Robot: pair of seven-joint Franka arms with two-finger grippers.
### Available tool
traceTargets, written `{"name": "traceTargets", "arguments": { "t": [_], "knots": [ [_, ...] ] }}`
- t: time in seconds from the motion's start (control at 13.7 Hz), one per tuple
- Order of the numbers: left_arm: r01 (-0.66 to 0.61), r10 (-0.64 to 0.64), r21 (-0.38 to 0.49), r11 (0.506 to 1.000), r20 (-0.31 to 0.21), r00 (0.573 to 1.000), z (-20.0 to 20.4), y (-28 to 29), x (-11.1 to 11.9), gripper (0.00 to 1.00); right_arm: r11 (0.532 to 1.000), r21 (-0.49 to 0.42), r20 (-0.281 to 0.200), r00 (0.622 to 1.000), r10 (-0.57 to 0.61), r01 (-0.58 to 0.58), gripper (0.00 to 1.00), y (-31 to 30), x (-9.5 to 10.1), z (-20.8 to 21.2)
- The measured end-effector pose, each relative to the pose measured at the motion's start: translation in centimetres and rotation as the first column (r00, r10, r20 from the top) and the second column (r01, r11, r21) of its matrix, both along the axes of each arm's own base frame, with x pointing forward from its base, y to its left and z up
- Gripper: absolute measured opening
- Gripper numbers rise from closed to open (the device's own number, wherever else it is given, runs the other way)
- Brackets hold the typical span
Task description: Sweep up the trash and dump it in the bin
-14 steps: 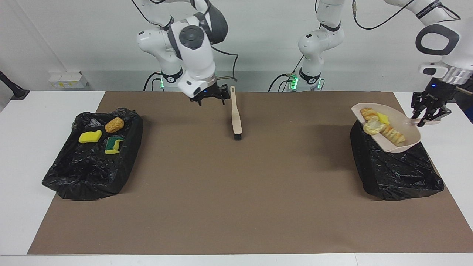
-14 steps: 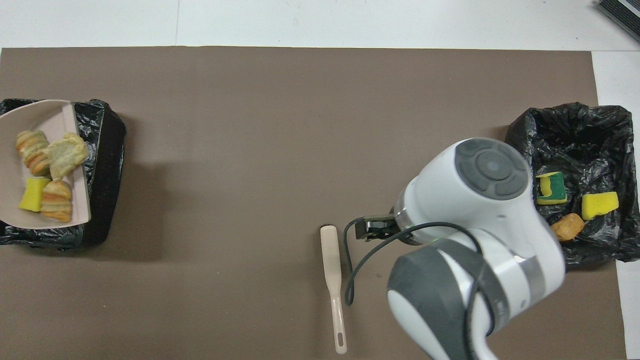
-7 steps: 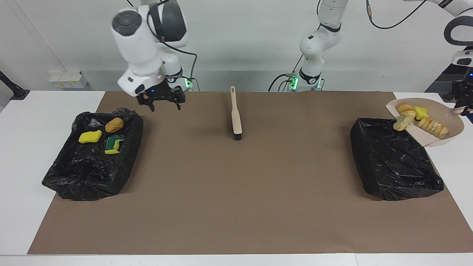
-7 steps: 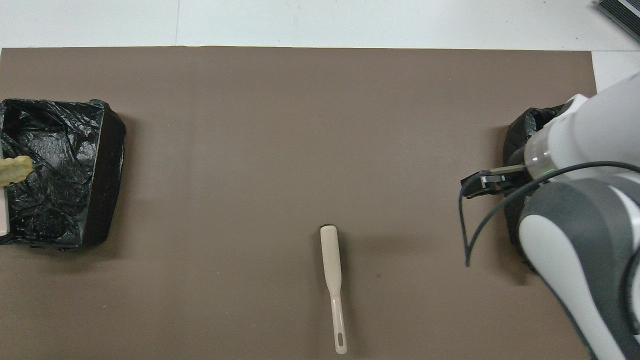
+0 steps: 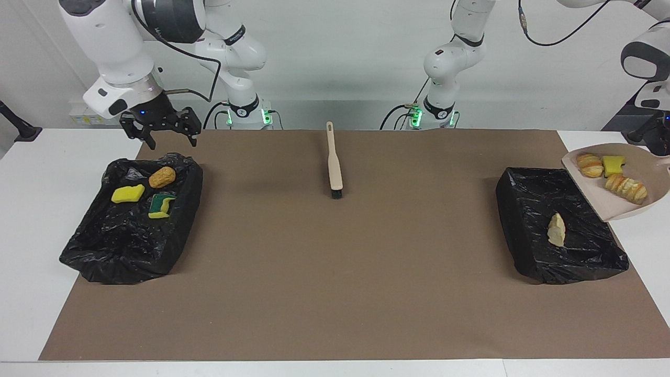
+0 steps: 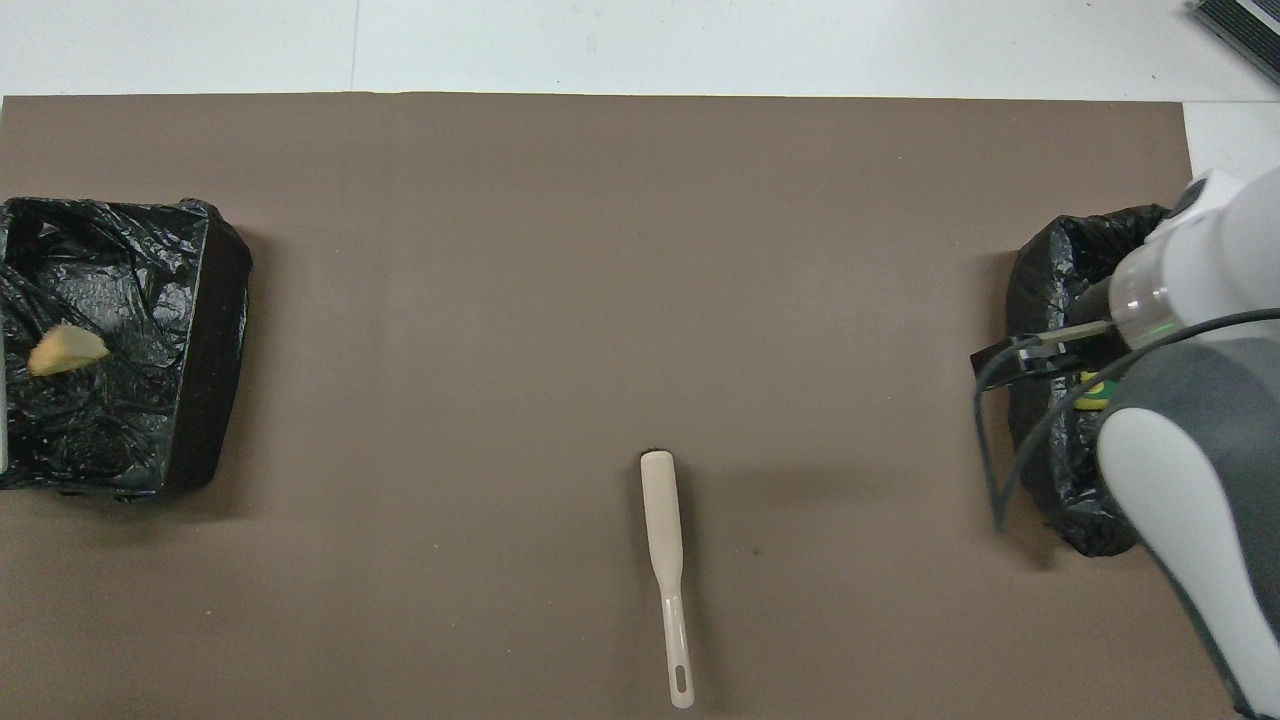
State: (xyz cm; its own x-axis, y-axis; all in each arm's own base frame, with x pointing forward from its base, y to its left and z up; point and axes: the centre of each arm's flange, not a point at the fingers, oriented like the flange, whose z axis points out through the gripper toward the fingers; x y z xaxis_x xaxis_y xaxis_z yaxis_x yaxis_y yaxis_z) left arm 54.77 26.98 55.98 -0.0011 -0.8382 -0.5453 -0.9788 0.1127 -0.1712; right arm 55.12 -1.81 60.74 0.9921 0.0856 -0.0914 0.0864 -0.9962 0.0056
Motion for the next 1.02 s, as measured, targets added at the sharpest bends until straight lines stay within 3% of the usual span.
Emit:
{"name": "traceTargets", "arguments": {
  "t": [0.29,0.58,0.87,1.02],
  "knots": [
    [-0.032,0.035,0.198,0.98,-0.014,0.999,-0.1,-4.3,1.7,0.32,1.0,0.005,-0.013,1.0,-0.001,0.001,1.0,0.0,0.5,-0.3],
    [-0.096,0.111,0.412,0.906,-0.011,0.994,0.6,-9.0,2.3,0.32,1.0,0.009,-0.012,1.0,0.012,-0.012,1.0,0.8,0.6,-0.3],
    [-0.129,0.164,0.563,0.816,-0.01,0.986,2.1,-14.4,2.0,0.32,1.0,0.009,-0.012,1.0,0.012,-0.012,1.0,0.8,0.6,-0.3],
    [-0.127,0.167,0.593,0.795,-0.012,0.986,2.7,-16.5,1.8,0.32,1.0,0.009,-0.012,1.0,0.012,-0.012,1.0,0.8,0.6,-0.3]
  ]
}}
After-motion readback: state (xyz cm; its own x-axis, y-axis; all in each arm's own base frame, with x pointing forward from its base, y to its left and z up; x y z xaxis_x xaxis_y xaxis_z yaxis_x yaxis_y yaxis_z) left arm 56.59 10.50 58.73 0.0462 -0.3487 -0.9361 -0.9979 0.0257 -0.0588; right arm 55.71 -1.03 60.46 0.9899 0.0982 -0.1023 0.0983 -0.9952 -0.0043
